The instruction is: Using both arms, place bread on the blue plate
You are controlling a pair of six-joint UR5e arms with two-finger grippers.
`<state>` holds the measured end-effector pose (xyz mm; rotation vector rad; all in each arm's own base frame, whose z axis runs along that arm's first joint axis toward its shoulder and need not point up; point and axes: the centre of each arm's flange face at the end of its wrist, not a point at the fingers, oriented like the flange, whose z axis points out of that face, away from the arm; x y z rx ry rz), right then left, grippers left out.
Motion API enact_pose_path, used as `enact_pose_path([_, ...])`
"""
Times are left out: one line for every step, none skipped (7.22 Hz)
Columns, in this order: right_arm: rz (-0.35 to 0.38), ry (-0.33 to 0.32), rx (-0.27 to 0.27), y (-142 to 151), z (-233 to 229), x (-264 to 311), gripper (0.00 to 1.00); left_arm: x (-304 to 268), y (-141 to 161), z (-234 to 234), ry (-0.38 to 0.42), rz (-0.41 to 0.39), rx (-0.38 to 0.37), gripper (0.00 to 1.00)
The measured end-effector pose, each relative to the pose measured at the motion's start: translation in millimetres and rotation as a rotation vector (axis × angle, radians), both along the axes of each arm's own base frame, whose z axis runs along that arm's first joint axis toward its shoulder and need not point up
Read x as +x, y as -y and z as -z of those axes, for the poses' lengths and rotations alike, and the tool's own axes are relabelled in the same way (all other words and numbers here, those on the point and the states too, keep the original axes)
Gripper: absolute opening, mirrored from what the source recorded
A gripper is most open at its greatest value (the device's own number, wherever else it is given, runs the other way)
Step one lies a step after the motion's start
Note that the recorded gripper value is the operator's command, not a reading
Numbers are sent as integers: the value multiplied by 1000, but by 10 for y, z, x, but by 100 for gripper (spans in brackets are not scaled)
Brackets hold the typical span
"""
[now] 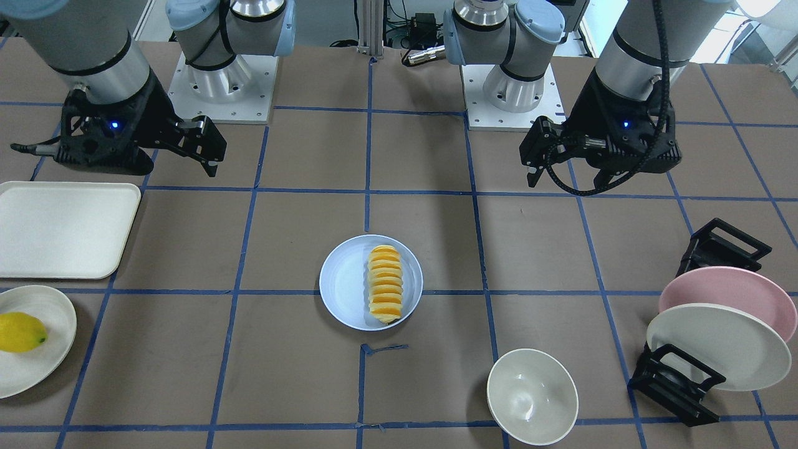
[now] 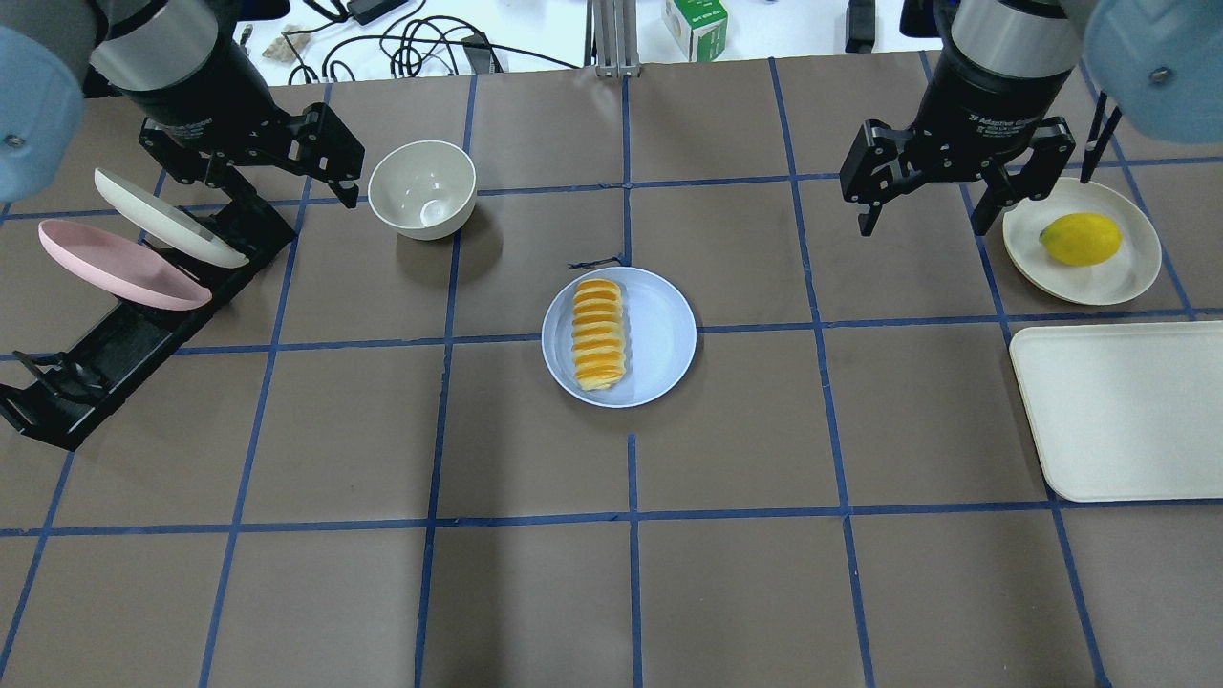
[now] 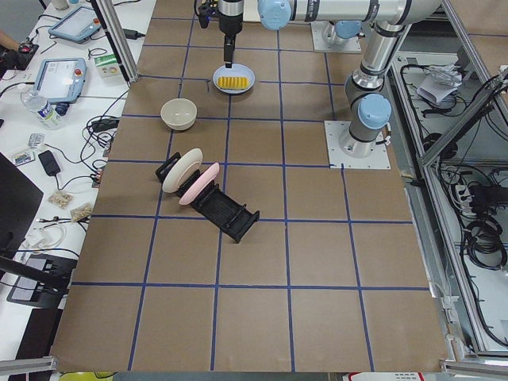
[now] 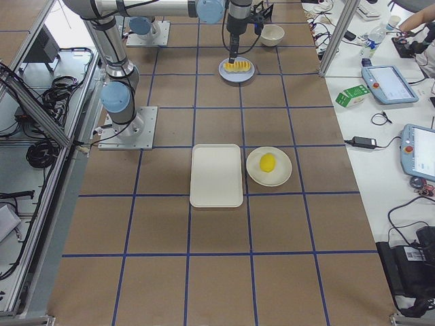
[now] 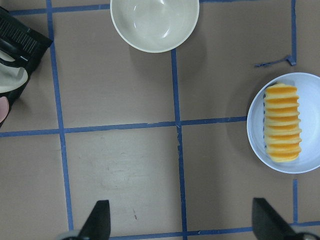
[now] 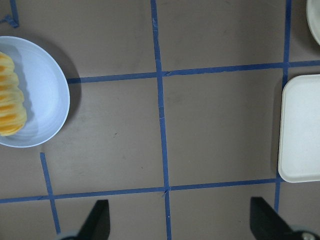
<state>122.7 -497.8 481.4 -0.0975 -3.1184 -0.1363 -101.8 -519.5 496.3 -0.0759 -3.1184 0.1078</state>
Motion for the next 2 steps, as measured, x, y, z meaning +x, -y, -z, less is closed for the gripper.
enact_pose_path([1,-2,-1,-24,-11,2,100,3,0,-3,0,-1,-1,100])
enact_pose_path([1,-2,-2,-34,-16,5,100,5,0,-10,0,-1,-2,100])
